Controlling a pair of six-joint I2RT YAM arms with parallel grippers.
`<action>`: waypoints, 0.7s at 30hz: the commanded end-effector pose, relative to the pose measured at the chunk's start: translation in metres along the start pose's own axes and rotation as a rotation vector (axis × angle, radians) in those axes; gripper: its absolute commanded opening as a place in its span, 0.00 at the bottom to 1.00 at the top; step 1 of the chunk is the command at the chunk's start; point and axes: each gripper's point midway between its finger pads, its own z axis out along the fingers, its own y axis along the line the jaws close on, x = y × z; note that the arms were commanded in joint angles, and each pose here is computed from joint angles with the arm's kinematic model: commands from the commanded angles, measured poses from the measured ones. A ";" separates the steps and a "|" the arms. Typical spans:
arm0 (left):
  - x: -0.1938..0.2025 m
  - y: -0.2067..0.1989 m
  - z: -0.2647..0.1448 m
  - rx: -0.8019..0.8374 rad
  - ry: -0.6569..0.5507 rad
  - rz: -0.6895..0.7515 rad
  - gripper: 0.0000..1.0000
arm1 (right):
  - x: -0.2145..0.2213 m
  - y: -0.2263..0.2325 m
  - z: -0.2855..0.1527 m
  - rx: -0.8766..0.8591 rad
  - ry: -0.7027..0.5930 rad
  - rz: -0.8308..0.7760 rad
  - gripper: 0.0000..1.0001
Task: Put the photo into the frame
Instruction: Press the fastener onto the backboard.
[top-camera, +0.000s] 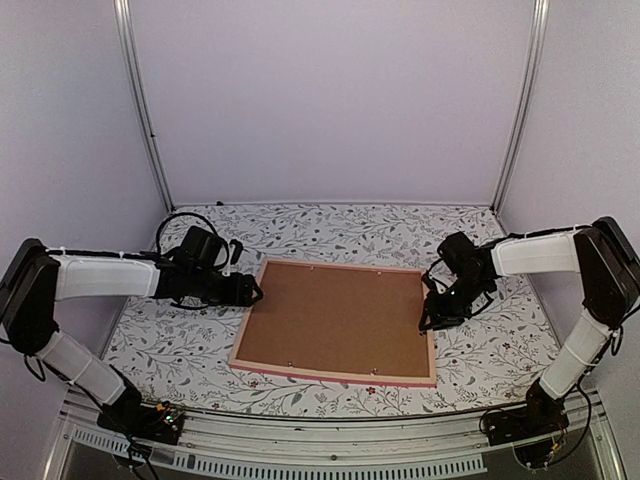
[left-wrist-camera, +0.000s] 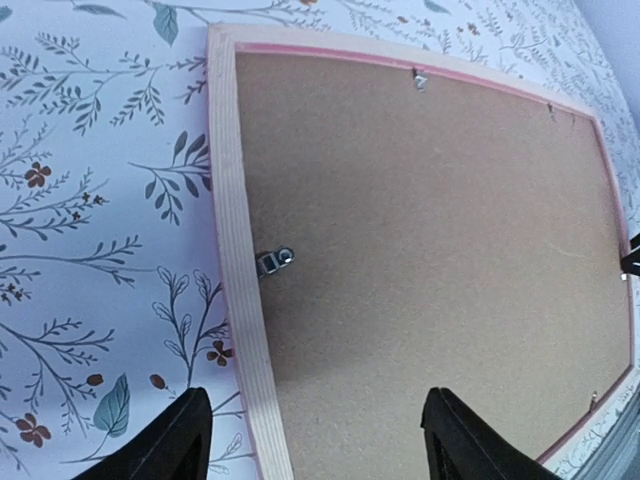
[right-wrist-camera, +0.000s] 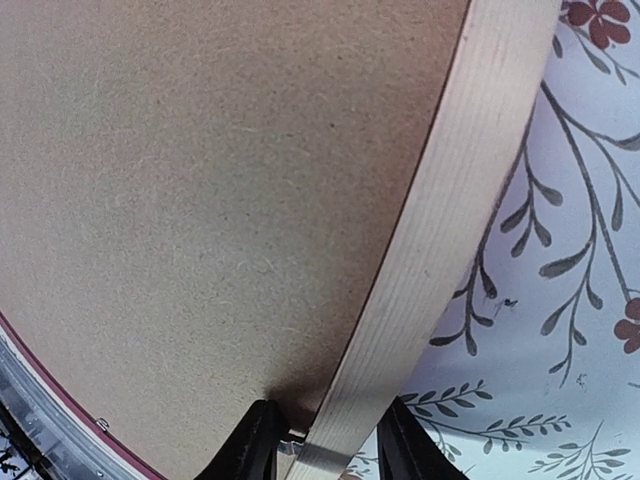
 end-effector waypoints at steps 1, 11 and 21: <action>-0.010 -0.019 -0.021 0.080 -0.055 0.051 0.75 | -0.017 -0.011 0.004 0.037 -0.017 -0.012 0.34; 0.004 -0.099 -0.049 0.287 -0.107 0.314 0.74 | -0.070 -0.012 0.003 0.034 -0.081 -0.045 0.28; 0.057 -0.192 -0.022 0.439 0.016 0.683 0.77 | -0.110 -0.018 -0.028 0.087 -0.184 -0.056 0.54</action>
